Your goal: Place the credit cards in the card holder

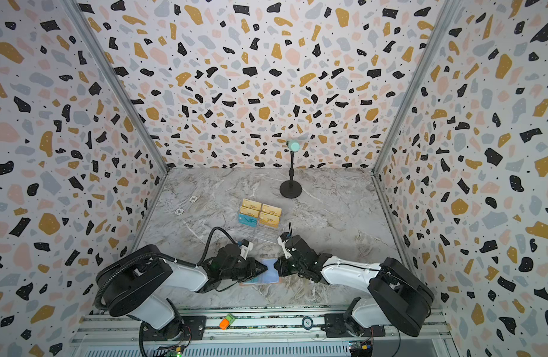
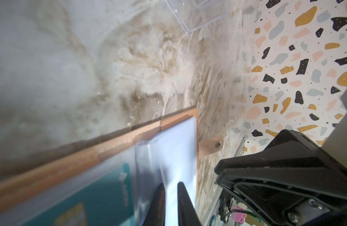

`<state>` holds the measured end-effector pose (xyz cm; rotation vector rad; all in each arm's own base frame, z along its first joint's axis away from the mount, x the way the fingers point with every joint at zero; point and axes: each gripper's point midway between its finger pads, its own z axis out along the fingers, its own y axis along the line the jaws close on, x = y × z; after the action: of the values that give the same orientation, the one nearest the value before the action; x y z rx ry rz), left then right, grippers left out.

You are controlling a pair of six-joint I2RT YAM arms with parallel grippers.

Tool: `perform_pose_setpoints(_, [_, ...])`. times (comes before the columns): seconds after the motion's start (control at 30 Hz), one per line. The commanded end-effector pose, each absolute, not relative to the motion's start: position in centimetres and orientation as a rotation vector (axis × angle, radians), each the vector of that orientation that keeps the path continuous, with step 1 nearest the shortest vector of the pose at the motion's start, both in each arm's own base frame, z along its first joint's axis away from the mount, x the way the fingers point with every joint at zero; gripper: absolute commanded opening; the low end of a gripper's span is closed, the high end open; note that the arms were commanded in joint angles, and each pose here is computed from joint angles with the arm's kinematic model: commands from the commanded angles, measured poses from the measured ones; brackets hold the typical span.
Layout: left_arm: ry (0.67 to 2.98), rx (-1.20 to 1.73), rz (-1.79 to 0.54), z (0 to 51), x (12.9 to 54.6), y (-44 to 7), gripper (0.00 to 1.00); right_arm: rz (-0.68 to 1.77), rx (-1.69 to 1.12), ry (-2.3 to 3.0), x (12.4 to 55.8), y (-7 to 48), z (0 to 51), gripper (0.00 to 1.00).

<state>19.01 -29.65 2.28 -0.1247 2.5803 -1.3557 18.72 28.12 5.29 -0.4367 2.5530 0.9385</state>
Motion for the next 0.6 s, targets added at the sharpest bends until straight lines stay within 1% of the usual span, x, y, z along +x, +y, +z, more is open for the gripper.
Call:
perform_pose_setpoints(0.0, [2.593,-0.131,-1.361,1.7,18.7,-29.4,0.07,0.932,-0.421,2.548,18.6,27.8,5.4,0.09])
perform_pose_setpoints(0.07, [2.588,-0.128,-1.366,1.9,18.7,-29.4,0.03,0.934,-0.417,2.540,18.7,27.8,5.6,0.09])
perform_pose_setpoints(0.17, [2.571,-0.127,-1.372,2.3,18.7,-29.3,0.01,0.940,-0.409,2.527,18.8,27.8,6.0,0.09])
perform_pose_setpoints(0.57, [2.506,-0.085,-1.415,4.0,18.5,-29.1,0.00,0.934,-0.385,2.546,18.7,27.5,5.3,0.09])
